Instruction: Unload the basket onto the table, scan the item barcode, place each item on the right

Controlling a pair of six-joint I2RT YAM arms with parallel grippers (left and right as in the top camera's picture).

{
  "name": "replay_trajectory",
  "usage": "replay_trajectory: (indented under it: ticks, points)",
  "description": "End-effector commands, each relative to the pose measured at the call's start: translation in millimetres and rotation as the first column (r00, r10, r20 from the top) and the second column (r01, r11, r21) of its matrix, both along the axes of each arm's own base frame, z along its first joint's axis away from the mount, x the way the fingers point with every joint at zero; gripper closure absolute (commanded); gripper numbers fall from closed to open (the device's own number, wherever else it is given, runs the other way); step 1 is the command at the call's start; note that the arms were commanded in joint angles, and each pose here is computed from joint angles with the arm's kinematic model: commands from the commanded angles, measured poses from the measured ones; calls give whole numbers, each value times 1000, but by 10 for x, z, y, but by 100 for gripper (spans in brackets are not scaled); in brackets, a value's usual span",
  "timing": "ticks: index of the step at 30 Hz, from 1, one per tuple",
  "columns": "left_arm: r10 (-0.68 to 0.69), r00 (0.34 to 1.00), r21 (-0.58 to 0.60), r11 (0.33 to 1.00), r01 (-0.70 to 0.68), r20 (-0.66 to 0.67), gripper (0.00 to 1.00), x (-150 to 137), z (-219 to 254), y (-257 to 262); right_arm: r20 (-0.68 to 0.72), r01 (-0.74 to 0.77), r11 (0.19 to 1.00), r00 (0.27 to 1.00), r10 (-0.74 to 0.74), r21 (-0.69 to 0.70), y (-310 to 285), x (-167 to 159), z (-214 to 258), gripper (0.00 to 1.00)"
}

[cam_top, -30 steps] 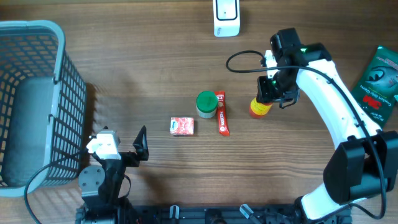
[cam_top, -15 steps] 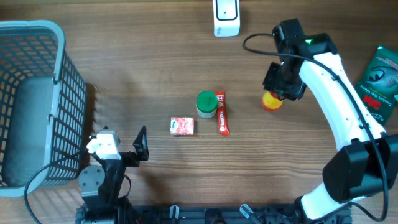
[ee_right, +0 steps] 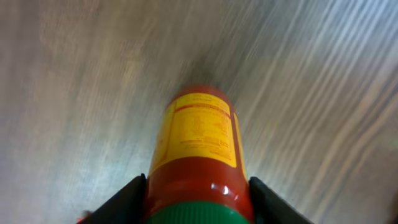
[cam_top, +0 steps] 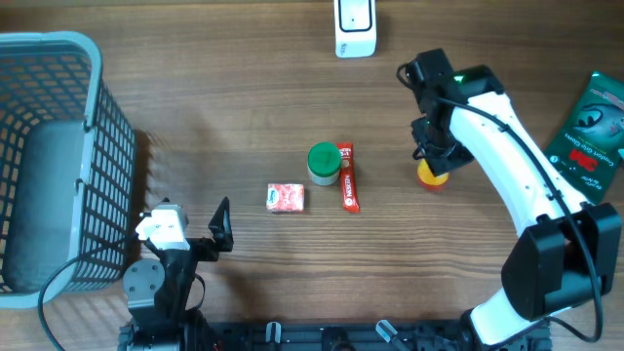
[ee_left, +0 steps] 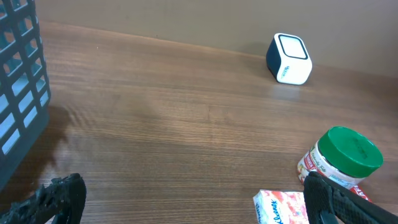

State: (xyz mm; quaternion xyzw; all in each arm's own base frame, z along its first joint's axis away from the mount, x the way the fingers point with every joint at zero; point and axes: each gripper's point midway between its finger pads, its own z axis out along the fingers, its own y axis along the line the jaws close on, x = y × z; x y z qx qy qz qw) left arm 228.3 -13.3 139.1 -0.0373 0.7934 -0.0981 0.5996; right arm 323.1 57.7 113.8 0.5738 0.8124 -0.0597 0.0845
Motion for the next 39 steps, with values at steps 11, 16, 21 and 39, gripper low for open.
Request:
replay_trajectory:
  ticks: [11,16,21,39]
  points:
    - [-3,1000,20,1000,3,-2,0,4,-34,2,36,101,993,994,-103,62,109,80,-31,42]
    - [-3,1000,20,1000,3,-2,0,4,-34,2,133,-87,993,988,76,78,156,192,369,27]
    - [-3,1000,20,1000,3,-2,0,4,-34,2,288,-313,949,912,292,30,146,161,993,13]
    - [-3,1000,20,1000,3,-2,0,4,-34,2,233,-664,727,689,686,-176,18,-73,1231,0]
